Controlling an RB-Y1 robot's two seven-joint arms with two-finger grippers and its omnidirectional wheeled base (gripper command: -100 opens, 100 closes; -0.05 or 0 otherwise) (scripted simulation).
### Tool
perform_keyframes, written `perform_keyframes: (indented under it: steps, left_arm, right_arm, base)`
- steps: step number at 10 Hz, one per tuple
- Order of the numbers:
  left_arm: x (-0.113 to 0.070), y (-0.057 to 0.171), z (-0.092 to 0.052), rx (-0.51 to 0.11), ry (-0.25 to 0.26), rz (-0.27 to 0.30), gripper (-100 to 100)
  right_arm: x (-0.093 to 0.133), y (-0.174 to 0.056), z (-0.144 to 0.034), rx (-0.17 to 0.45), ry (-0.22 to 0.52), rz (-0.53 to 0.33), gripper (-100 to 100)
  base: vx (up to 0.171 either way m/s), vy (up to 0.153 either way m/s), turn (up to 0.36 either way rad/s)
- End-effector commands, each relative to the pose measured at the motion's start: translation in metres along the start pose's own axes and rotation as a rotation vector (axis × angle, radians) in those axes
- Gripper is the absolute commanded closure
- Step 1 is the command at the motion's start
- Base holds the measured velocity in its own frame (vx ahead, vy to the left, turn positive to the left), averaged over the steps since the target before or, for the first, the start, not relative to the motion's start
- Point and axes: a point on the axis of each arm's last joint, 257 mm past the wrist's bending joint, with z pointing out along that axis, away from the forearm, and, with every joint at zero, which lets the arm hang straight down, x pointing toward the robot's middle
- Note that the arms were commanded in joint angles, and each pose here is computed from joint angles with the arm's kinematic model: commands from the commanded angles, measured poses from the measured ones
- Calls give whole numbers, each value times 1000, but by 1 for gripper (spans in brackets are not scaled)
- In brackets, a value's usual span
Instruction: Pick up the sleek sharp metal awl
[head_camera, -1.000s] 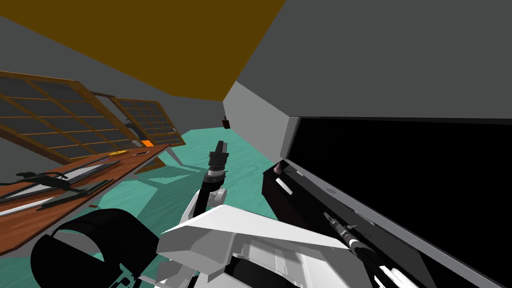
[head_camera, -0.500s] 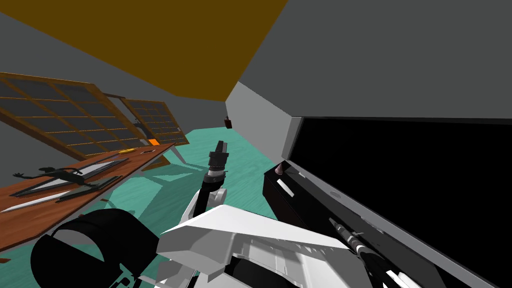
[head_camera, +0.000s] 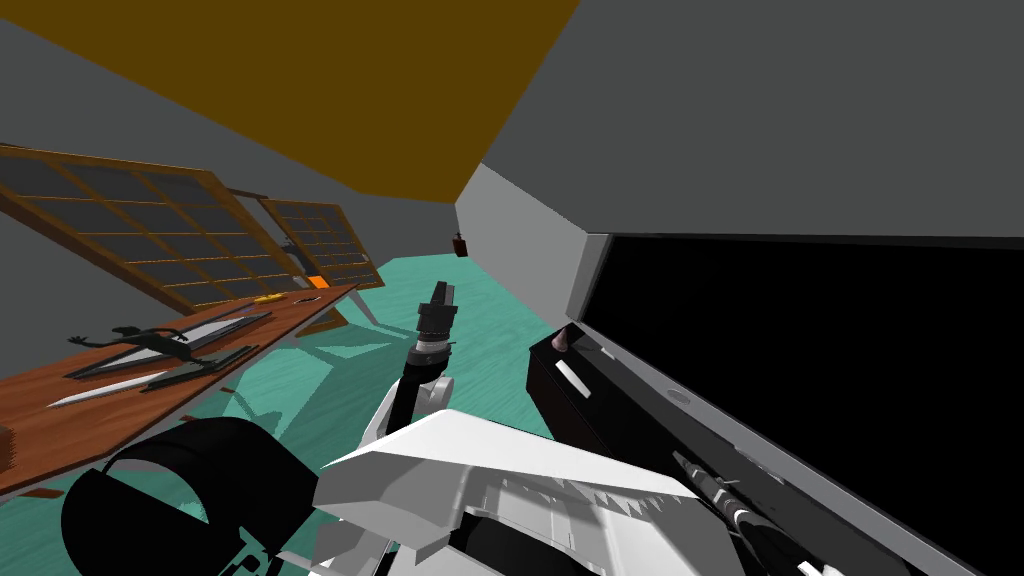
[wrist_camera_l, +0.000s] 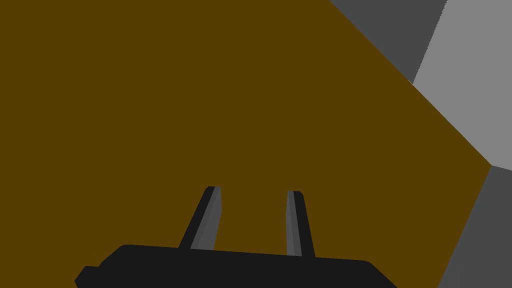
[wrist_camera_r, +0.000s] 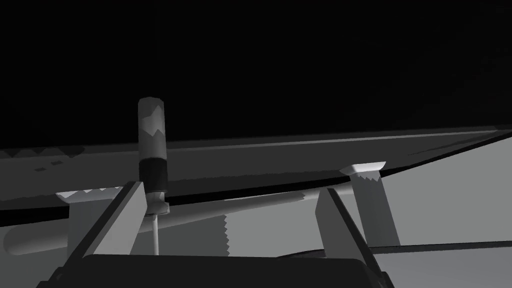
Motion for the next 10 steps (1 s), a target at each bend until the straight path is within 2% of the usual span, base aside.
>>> perform_keyframes:
  steps: [1,3,5,7,10]
  left_arm:
    - [0,0,0,0,0,0,0]
    - [0,0,0,0,0,0,0]
    - [0,0,0,0,0,0,0]
    - [0,0,0,0,0,0,0]
    - [0,0,0,0,0,0,0]
  right_arm:
    - [-5,-18,-2,36,10,-27,-100]
    - [-2,-48,-8,100,34,-51,-100]
    - [-6,-39,-5,82,26,-54,-100]
    - [-3,-57,-10,120,41,-61,-100]
    - [-3,-70,-13,148,51,-74,-100]
  base:
    - [24,-21,132]
    - [32,-34,99]
    - [14,-18,2]
    - [2,-2,30]
    - [2,-11,25]
